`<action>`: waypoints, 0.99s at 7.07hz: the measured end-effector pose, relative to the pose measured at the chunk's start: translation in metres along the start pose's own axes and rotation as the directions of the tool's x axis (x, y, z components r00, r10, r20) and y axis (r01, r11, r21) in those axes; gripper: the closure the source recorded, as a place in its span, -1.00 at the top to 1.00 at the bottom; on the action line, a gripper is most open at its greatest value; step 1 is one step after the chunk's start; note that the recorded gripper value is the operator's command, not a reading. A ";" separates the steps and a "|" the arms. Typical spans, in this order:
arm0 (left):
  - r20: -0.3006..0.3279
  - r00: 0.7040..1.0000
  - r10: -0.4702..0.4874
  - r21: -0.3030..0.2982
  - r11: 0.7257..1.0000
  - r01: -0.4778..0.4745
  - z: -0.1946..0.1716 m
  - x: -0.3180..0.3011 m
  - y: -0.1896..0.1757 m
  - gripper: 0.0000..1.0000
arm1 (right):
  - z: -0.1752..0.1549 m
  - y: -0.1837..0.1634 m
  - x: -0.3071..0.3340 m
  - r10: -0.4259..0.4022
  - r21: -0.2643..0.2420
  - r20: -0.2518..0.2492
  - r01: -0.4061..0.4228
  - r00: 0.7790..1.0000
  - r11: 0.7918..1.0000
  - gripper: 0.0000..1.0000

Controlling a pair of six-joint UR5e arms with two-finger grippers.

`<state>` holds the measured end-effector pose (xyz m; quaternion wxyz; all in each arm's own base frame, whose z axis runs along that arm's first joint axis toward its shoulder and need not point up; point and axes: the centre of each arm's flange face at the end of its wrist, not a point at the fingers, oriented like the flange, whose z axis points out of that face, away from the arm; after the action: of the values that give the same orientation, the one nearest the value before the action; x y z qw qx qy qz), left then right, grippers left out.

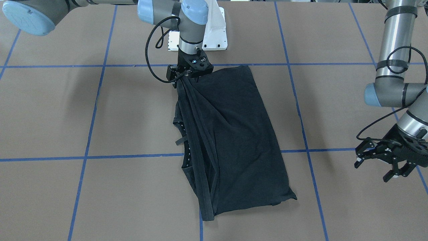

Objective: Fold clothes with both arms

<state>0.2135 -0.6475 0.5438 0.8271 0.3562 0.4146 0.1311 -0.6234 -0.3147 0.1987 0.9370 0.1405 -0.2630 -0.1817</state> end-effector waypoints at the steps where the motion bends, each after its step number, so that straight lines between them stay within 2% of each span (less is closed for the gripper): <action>1: 0.000 1.000 -0.003 -0.001 1.000 0.003 0.000 0.000 0.000 1.00 | 0.006 -0.001 -0.003 -0.004 0.002 -0.023 0.004 1.000 1.000 0.24; 3: 0.001 1.000 -0.005 -0.002 1.000 0.005 0.000 0.000 0.000 1.00 | 0.012 -0.003 -0.003 -0.011 0.014 -0.053 0.012 0.999 1.000 0.11; 7: 0.000 1.000 -0.006 -0.002 1.000 0.006 0.001 0.000 0.001 1.00 | 0.008 -0.003 0.003 -0.019 0.026 -0.069 0.021 0.997 0.999 0.11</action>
<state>0.2142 -0.6474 0.5446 0.8280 0.3540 0.4153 0.1291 -0.6262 -0.3197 0.2053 0.9416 0.1619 -0.2318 -0.1827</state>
